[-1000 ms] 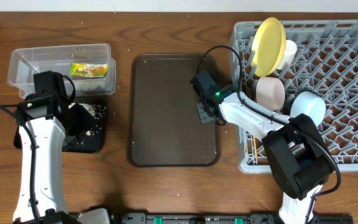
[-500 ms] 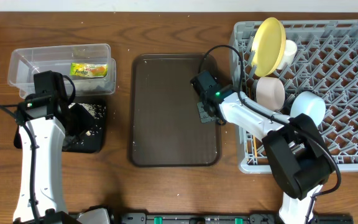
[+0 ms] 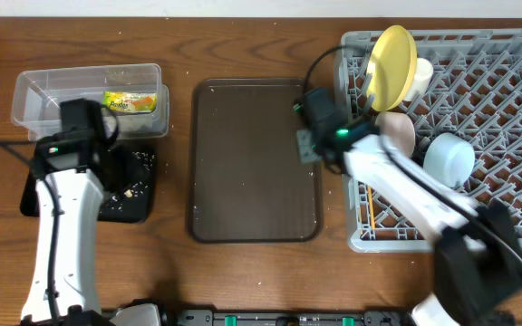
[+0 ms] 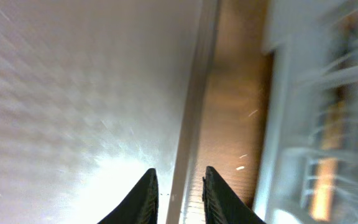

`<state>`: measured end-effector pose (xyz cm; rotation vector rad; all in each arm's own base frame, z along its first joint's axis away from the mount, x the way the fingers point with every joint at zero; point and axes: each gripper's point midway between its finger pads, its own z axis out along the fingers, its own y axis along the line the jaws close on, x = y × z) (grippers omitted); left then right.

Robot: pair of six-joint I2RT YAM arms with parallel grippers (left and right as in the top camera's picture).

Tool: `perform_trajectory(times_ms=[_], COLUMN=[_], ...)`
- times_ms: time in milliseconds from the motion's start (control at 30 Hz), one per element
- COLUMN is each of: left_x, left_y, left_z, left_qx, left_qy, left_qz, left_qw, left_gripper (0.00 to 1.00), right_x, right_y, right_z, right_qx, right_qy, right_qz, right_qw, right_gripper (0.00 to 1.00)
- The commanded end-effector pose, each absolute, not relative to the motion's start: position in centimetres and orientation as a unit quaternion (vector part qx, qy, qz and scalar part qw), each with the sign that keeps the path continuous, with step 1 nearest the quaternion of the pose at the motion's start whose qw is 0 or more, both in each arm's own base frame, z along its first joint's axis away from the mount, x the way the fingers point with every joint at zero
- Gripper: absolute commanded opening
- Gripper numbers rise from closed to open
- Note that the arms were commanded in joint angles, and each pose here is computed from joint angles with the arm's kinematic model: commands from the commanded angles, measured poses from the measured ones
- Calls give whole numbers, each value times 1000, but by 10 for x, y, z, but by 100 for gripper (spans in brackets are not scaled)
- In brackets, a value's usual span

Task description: Sort waste into correct bins and load items into the dishwasher rack

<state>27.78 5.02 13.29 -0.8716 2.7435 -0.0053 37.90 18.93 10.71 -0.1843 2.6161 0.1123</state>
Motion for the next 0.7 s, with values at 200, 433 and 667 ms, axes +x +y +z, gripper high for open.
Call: perform_trajectory(times_ms=[200, 433, 667], left_x=[289, 250, 234], left_y=[-30, -28, -24], left_z=[134, 126, 145], left_qx=[-55, -61, -68], left_qy=[988, 996, 991], left_qz=[-8, 5, -5], left_qw=[147, 69, 115], left_gripper=[64, 63, 62], right_x=[377, 343, 313], right_y=[131, 75, 63], right_z=[180, 158, 162], right_qx=[-40, 33, 30], right_qy=[950, 975, 982], right_qz=[138, 126, 89], right_qw=[278, 179, 165], right_gripper=[61, 68, 69])
